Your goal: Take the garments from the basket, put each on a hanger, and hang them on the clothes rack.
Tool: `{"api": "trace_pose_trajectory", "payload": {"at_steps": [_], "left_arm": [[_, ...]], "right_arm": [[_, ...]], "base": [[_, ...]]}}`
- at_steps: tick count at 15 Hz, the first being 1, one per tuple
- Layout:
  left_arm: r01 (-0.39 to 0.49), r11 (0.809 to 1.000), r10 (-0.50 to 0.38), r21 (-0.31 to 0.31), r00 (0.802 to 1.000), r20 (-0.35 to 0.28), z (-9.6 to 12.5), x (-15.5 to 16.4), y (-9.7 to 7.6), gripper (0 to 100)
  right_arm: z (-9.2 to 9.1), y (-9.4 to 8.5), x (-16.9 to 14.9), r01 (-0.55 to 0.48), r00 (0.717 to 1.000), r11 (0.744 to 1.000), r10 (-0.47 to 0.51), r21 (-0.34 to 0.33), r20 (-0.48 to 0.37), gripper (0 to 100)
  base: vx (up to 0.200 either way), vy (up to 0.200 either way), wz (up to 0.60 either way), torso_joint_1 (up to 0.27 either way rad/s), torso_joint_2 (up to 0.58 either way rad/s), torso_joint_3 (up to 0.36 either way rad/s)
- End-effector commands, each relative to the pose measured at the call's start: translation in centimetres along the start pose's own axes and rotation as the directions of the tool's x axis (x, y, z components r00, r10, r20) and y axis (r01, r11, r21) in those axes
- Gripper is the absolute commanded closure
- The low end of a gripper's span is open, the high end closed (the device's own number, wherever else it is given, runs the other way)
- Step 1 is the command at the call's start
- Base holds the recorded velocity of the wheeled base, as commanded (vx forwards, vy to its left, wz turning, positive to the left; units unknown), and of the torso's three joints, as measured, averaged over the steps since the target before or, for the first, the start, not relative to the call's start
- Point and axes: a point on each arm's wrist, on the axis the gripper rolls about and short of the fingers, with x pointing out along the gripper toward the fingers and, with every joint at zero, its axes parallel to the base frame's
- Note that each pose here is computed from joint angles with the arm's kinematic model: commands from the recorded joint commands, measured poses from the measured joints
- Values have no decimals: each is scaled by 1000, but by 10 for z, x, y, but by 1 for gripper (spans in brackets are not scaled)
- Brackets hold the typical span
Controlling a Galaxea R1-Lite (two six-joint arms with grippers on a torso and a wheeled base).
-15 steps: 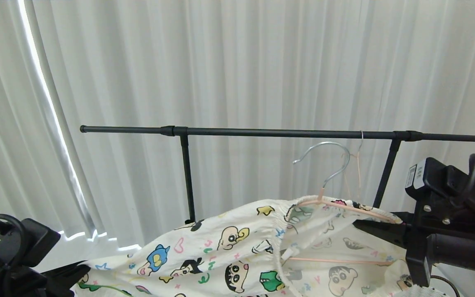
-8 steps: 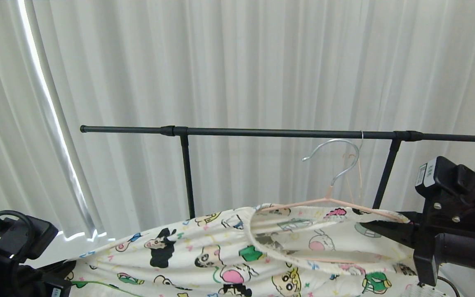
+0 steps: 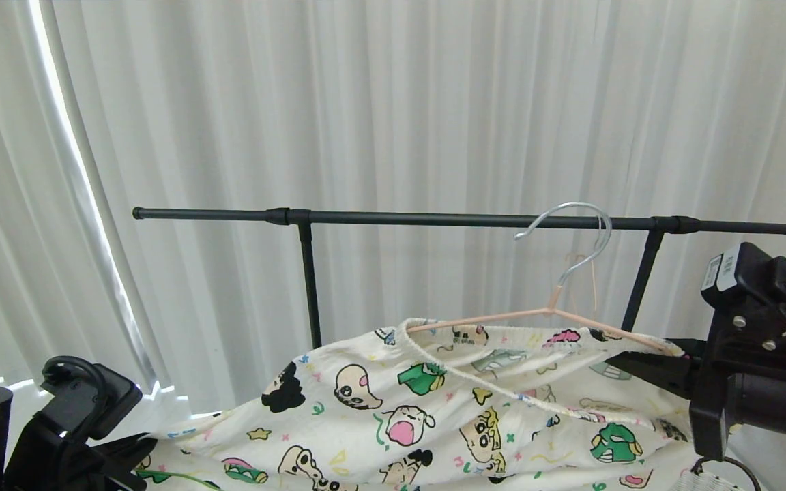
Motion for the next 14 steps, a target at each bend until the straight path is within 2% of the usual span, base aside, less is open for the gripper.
{"api": "trace_pose_trajectory", "payload": {"at_steps": [1,4,6,9,12,13,14], "left_arm": [[2,1000,-2,1,1000,21,0,-3,-1,0],[2,1000,-2,-18,999,39,1,-5,0,0],[73,997,-70,-18,992,104,0,-13,-2,0],[185,983,-182,4,961,209,-4,-25,-5,0],[274,961,-267,28,901,341,-6,-43,-7,0],[275,961,-267,27,900,345,-10,-45,-9,0],[273,962,-264,19,909,323,-16,-43,-11,0]], "right_arm": [[-1,-1,1,4,1000,1000,-4,2,-6,100],[-2,-4,0,18,1000,1000,-18,8,-9,100],[-3,-8,0,40,999,999,-40,16,-15,100],[-6,-14,-1,73,997,997,-72,27,-28,100],[-16,-25,-1,173,980,983,-166,54,-107,100],[-19,-31,-1,205,973,977,-196,66,-120,100],[-20,-35,-2,226,968,971,-216,72,-129,100]], "base": [[0,0,0,0,0,0],[0,0,0,0,0,0],[0,0,0,0,0,0],[0,0,0,0,0,0],[0,0,0,0,0,0],[0,0,0,0,0,0],[0,0,0,0,0,0]]}}
